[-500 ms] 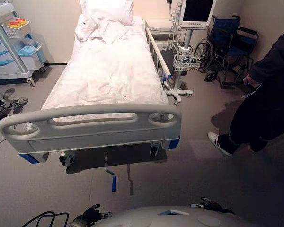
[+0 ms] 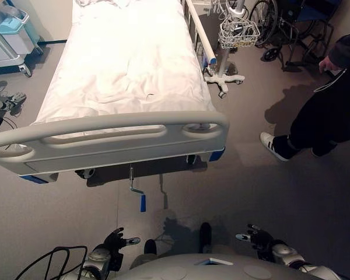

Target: Raise the hospital bed

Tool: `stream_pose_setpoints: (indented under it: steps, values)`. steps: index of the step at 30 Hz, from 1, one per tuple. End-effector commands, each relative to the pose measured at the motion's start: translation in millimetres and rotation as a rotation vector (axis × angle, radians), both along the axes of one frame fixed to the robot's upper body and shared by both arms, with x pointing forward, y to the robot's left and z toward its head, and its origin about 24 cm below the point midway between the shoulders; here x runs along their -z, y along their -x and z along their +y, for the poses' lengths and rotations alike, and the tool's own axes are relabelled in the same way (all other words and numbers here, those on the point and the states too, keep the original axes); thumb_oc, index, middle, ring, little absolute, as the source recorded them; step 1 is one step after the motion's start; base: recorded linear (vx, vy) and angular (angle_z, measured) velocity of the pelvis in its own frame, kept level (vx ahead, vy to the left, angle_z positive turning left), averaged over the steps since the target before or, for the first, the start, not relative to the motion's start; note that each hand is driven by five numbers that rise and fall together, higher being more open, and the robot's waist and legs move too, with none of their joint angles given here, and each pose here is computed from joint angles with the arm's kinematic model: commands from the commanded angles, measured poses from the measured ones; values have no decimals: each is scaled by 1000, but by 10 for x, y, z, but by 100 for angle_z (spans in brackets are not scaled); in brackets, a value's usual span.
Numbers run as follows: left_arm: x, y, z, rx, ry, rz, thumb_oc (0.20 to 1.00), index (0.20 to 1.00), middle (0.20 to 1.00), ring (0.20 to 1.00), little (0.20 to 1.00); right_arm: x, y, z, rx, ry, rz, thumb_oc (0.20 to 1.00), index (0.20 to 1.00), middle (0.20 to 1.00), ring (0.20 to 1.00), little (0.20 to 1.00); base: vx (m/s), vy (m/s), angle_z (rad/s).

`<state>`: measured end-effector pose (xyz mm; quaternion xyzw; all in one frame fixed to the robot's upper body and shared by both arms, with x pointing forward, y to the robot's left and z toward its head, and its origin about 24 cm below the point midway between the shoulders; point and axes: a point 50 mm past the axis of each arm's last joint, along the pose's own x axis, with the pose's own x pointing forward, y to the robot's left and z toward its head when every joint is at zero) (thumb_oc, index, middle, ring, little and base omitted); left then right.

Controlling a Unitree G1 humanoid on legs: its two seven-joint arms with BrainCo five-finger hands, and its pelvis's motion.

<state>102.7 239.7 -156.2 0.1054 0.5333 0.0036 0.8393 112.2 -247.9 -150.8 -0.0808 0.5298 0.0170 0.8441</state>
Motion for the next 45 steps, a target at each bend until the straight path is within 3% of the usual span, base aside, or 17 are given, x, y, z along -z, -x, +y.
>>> stream_pose_setpoints:
  steps: [1,12,23,31,45]
  values:
    - [-14,-52,29,-30,0,-7,1000,1000,1000,1000,1000,-49,-179,26,-41,4,-55,1000,1000,1000,1000,1000,57,8,-1]
    - [-90,-257,85,-42,-19,-73,1000,1000,1000,1000,1000,-150,-436,37,-66,11,-137,1000,1000,1000,1000,1000,-13,6,-3]
    - [-398,-948,101,-52,-58,-295,1000,1000,1000,1000,1000,-511,-1101,199,-177,42,-396,1000,1000,1000,1000,1000,-95,9,-7]
    - [-857,-1594,100,-71,-83,-543,1000,1000,1000,1000,1000,-1147,-1689,379,-291,55,-743,1000,1000,1000,1000,1000,-126,-2,-8]
    - [-1605,-2221,220,-112,-146,-835,1000,1000,1000,1000,1000,-1731,-1996,560,-345,48,-1027,1000,1000,1000,1000,1000,-36,-24,1]
